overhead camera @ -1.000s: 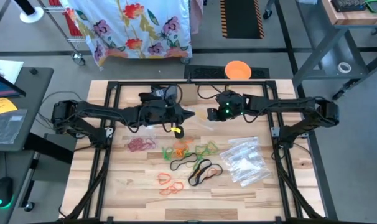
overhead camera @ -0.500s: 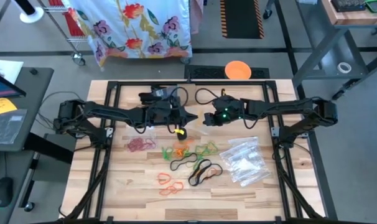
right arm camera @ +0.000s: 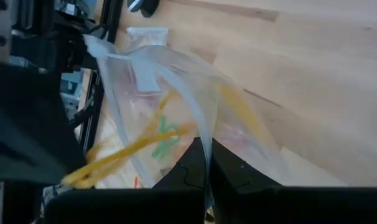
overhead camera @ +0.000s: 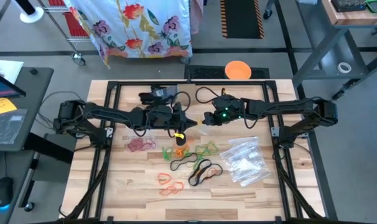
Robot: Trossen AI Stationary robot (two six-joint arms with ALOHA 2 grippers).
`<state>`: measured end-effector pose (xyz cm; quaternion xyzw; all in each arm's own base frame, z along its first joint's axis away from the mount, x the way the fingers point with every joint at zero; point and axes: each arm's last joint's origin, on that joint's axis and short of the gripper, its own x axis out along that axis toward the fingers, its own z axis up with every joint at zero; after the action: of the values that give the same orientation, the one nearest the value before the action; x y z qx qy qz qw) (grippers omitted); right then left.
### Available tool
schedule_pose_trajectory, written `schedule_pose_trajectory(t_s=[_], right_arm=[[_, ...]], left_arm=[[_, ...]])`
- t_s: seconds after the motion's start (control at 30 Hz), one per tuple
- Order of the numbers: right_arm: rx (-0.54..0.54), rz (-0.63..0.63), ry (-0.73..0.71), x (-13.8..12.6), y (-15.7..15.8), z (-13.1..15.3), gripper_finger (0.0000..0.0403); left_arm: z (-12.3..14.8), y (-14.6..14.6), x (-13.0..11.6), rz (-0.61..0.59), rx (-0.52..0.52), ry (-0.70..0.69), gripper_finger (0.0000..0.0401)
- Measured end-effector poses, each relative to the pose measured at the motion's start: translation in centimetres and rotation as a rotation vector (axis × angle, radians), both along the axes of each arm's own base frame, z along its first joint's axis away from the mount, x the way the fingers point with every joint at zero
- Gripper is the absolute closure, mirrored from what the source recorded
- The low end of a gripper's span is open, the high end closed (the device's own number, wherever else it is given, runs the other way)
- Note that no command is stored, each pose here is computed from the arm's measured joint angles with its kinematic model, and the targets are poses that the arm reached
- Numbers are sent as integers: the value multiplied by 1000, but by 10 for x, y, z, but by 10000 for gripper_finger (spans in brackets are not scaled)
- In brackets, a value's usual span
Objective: Sort rubber bands
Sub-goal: Put the yellow rubber band into the transparent zip bag
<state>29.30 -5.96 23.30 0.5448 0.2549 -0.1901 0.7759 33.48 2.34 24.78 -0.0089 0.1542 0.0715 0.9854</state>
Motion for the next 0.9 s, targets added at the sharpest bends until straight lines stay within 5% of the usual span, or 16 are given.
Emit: schedule_pose_trajectory(t_s=[0.6,0.9], right_arm=[[95,36,80,8,23,-17,403],[124,89,3,15,17,-15,403]], left_arm=[[5,2,1,-14,-22,-57,401],[3,2,1,-17,-16,-33,401]])
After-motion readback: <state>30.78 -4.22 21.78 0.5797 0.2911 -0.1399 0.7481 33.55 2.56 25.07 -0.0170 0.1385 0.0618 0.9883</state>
